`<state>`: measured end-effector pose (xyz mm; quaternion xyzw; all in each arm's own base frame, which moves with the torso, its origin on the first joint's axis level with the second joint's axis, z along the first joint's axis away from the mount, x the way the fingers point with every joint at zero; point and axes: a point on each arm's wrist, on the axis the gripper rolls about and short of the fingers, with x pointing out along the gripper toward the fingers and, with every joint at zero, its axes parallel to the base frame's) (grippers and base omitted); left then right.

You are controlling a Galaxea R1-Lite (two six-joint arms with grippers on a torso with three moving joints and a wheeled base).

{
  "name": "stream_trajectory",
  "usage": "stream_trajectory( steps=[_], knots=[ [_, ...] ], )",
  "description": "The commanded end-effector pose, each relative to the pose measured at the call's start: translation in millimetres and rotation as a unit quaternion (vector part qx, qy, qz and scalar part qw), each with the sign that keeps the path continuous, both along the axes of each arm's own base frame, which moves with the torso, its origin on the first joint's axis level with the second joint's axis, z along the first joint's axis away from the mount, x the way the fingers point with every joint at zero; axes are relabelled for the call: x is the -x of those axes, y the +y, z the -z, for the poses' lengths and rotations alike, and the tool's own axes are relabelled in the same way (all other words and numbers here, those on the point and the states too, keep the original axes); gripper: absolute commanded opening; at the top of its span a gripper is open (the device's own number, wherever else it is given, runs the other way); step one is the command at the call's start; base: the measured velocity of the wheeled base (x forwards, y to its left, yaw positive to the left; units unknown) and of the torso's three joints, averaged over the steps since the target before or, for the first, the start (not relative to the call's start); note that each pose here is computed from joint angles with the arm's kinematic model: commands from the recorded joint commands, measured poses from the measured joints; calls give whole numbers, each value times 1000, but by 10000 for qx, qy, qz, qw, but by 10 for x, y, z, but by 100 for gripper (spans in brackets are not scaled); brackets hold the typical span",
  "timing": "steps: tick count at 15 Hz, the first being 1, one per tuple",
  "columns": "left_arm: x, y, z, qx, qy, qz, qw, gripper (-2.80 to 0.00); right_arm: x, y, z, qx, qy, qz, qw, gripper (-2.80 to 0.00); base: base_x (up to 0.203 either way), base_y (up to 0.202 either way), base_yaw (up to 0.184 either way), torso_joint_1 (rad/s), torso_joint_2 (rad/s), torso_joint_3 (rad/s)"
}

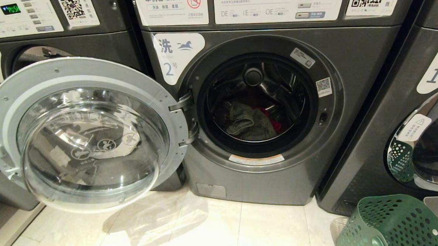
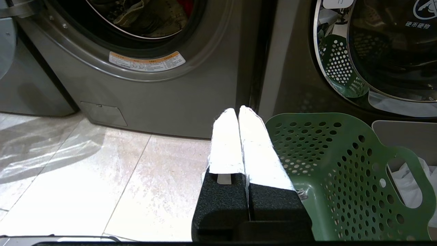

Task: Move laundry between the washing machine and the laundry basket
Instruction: Pick a cloth and place it into the basket

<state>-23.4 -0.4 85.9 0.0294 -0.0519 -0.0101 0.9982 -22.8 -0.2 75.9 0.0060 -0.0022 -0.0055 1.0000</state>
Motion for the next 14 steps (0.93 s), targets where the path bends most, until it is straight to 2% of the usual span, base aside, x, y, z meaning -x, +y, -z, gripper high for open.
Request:
stream_trajectory(
  steps=[1,6,14],
  knots=[
    [-33,0,109,-11,194,-2,9998,-280,0,0,0,-2,-2,5,10000,-280,0,0,0,0,0,0],
    [-33,0,109,-13,198,-10,9998,-280,0,0,0,-2,-2,-2,10000,-280,0,0,0,0,1,-5],
    [-33,3,109,-4,194,-70,9998,-280,0,0,0,-2,-2,-2,10000,-280,0,0,0,1,2,-182]
  ],
)
